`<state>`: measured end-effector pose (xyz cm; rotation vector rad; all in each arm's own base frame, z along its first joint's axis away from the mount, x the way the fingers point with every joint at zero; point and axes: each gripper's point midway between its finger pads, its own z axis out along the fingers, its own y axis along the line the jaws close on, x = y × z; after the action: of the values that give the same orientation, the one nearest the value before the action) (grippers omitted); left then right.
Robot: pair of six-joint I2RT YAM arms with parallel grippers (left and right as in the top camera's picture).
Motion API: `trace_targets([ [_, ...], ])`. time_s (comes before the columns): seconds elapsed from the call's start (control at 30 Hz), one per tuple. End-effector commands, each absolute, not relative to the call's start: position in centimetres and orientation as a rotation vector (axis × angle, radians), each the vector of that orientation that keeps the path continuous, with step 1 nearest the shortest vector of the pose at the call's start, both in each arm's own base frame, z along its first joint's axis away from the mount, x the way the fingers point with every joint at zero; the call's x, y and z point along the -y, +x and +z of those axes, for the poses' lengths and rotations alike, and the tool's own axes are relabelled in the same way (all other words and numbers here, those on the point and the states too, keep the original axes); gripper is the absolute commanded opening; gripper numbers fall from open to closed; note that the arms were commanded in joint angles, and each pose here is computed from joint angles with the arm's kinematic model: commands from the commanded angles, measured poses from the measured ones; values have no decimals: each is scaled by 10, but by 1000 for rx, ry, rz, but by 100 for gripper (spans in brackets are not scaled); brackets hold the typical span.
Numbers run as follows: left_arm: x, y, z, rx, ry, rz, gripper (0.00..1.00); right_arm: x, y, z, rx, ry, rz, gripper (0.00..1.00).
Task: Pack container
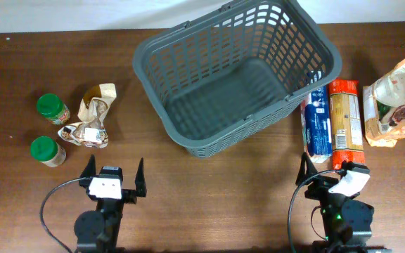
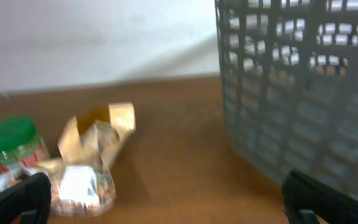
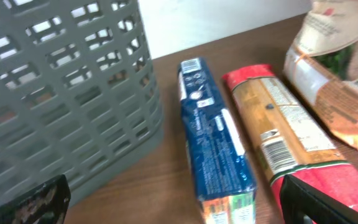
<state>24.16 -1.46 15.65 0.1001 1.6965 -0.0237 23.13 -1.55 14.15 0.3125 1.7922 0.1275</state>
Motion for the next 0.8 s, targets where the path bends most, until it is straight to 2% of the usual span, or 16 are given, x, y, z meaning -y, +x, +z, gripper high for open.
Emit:
trace_targets([
  [0.0, 19, 227, 200, -1713, 65, -96, 99, 3, 225, 182, -1754, 250, 194, 99],
  [0.2, 10, 217, 247, -1905, 62, -25, 99, 2, 213, 235, -1887, 219, 155, 99],
  [0.47, 11, 260, 356, -2057, 82, -17, 99, 2, 240, 346, -2054, 206, 129, 99],
  [0.6, 11, 271, 412, -2057, 281, 102, 99, 2, 240, 397, -2145, 218, 126, 99],
  [0.7, 20, 278, 446, -2005, 327, 65, 99, -9, 251, 433, -2125, 185, 200, 99],
  [0.77, 34, 280, 460, -1964, 374, -12, 99, -21, 249, 438, -2162, 150, 276, 99],
])
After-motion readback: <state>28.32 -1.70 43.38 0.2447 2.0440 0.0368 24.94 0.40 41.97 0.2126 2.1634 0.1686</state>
